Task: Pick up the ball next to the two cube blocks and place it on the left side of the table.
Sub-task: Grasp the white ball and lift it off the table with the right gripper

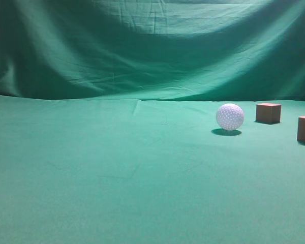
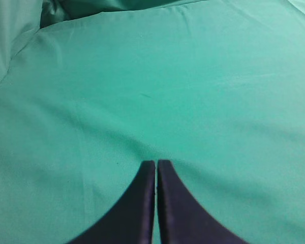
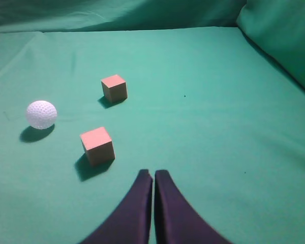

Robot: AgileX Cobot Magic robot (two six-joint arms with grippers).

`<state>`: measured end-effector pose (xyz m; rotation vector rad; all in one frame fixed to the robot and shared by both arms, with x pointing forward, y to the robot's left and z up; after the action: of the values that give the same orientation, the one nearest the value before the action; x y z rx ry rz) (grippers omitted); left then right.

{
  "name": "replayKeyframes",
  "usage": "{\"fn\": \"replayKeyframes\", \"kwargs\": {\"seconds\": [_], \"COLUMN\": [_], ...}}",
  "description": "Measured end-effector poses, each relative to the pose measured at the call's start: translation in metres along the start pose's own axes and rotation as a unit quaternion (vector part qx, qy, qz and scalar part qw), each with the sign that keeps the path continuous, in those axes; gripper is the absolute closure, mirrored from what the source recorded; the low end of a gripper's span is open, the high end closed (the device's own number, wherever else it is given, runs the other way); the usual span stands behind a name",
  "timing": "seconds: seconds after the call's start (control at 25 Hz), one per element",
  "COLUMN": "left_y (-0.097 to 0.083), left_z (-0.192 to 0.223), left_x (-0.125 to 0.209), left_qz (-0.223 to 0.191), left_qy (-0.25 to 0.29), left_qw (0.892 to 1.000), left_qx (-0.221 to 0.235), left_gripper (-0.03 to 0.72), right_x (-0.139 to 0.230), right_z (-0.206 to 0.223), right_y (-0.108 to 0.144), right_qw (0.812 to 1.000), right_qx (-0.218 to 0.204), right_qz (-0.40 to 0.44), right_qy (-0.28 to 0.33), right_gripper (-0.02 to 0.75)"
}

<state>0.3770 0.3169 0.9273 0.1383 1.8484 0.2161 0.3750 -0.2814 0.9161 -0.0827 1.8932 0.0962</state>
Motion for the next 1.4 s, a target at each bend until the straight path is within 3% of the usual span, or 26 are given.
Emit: {"fn": "replayKeyframes", "kwargs": {"seconds": [0.88, 1.0, 1.2, 1.32, 1.4], "left_y": [0.000, 0.000, 0.000, 0.000, 0.000], "left_z": [0.000, 0.000, 0.000, 0.000, 0.000], "left_x": [0.000, 0.000, 0.000, 0.000, 0.000], "left_qz": [0.000, 0.000, 0.000, 0.000, 0.000], "left_qy": [0.000, 0.000, 0.000, 0.000, 0.000], "left_qw": [1.000, 1.000, 1.000, 1.000, 1.000], "left_qx": [0.000, 0.000, 0.000, 0.000, 0.000], "left_gripper": [0.688, 0.688, 0.688, 0.688, 0.688], "right_x": [-0.005, -0.031, -0.081, -0.101, -0.113], "right_z": [0.000, -0.003, -0.019, -0.030, -0.034], "right_y": [0.000, 0.002, -0.010, -0.002, 0.006], "right_qw": [1.000, 0.994, 0.966, 0.969, 0.977], "right_qx": [0.000, -0.012, 0.002, -0.018, -0.032], "right_qz": [-0.008, 0.062, 0.117, 0.116, 0.111], "right_qy": [-0.017, -0.087, -0.231, -0.219, -0.182], "right_gripper": [0.738, 0.738, 0.738, 0.738, 0.738]}}
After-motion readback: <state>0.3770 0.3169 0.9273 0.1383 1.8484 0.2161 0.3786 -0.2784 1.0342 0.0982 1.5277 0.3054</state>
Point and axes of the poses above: a point on each arm's last joint axis where the gripper is mounted, z pointing out along that axis toward the gripper, y along the wrist's bending axis when the last joint is at zero, x = y × z, the point moved 9 cm from there along z, pointing out along that axis toward the gripper, and after that the axes turned 1 degree about -z, right-handed, at the moved point
